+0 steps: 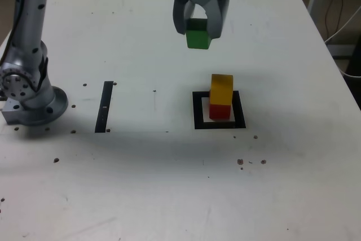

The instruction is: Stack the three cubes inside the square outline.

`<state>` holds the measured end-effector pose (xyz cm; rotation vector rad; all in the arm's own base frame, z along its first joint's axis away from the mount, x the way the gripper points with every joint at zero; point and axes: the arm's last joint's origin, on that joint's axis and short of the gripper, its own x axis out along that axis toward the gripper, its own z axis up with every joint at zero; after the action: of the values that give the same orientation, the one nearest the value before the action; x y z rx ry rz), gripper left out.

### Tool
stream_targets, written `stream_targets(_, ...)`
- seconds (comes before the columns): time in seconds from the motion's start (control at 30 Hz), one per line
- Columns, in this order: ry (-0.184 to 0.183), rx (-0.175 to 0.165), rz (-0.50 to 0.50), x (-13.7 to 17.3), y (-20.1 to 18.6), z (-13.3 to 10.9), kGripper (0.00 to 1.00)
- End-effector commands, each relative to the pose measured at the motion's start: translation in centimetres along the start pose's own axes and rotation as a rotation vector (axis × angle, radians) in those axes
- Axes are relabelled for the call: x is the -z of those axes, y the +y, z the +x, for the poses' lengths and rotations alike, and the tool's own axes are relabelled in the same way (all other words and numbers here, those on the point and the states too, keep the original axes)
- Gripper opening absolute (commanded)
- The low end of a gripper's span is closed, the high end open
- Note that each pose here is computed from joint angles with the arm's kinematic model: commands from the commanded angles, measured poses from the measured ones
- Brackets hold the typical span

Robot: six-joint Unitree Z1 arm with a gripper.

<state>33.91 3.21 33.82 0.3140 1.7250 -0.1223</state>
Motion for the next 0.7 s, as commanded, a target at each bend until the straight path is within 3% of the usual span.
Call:
stream_targets(0.0, 0.002, 0.005, -0.018, -0.2, -0.4, -0.1, 0.35)
stream_targets(0.23, -0.001, 0.011, -0.071, -1.6, -1.5, -0.2, 0.35)
stream_targets(0.67, 0.010, 0.025, -0.070, -3.9, -4.4, 0.1, 0.35)
